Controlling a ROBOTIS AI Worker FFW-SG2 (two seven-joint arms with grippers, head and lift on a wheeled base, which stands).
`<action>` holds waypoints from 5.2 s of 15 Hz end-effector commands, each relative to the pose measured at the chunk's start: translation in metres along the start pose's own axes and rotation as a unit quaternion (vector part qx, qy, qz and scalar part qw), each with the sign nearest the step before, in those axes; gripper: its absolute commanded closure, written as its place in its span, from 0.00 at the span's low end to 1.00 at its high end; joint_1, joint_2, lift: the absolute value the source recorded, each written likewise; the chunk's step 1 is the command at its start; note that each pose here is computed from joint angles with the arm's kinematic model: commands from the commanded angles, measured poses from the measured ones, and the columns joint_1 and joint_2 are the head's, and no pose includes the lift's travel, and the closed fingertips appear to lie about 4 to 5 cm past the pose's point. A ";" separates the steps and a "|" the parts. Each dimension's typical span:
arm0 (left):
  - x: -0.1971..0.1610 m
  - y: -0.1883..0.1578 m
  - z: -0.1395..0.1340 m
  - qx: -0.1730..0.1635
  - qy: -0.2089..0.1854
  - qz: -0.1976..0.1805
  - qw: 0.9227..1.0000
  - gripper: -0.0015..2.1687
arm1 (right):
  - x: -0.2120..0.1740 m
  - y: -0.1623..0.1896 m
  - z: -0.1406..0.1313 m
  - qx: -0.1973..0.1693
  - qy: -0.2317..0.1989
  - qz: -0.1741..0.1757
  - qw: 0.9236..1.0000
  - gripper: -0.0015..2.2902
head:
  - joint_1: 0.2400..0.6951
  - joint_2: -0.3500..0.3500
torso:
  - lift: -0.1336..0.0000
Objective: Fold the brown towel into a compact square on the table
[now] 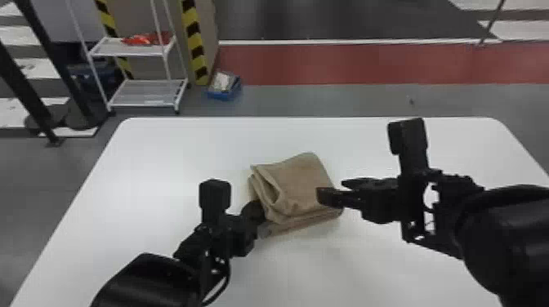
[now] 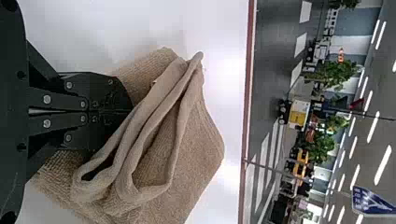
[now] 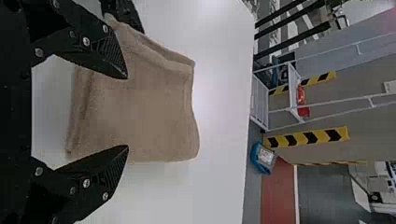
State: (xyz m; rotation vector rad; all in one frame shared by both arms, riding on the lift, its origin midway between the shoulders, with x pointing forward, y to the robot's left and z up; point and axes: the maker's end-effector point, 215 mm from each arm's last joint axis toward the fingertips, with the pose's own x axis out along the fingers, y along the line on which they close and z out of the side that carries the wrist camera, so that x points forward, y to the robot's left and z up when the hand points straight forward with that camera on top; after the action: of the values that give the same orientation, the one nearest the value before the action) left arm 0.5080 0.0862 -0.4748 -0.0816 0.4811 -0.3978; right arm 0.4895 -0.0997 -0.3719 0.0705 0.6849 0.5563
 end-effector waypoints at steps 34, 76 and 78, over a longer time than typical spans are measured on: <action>-0.129 0.009 0.050 -0.034 -0.080 0.000 0.996 0.79 | 0.123 -0.070 0.043 -0.028 -0.061 -0.053 0.996 0.88 | 1.00 0.57 | 0.12; -0.202 0.070 0.167 0.032 -0.340 0.224 0.913 0.00 | -0.053 -0.028 0.065 -0.057 -0.266 -0.086 0.959 0.03 | 1.00 0.71 | 0.12; -0.214 0.065 0.159 0.025 -0.356 0.229 0.906 0.00 | -0.080 -0.031 0.047 -0.067 -0.294 -0.101 0.948 0.03 | 1.00 0.67 | 0.12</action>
State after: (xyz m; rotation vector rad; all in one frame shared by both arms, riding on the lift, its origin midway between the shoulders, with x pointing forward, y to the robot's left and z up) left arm 0.4420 0.2285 -0.2529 -0.0457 -0.2144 0.0926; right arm 0.5016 -0.1477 -0.2974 0.0468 0.1113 0.3752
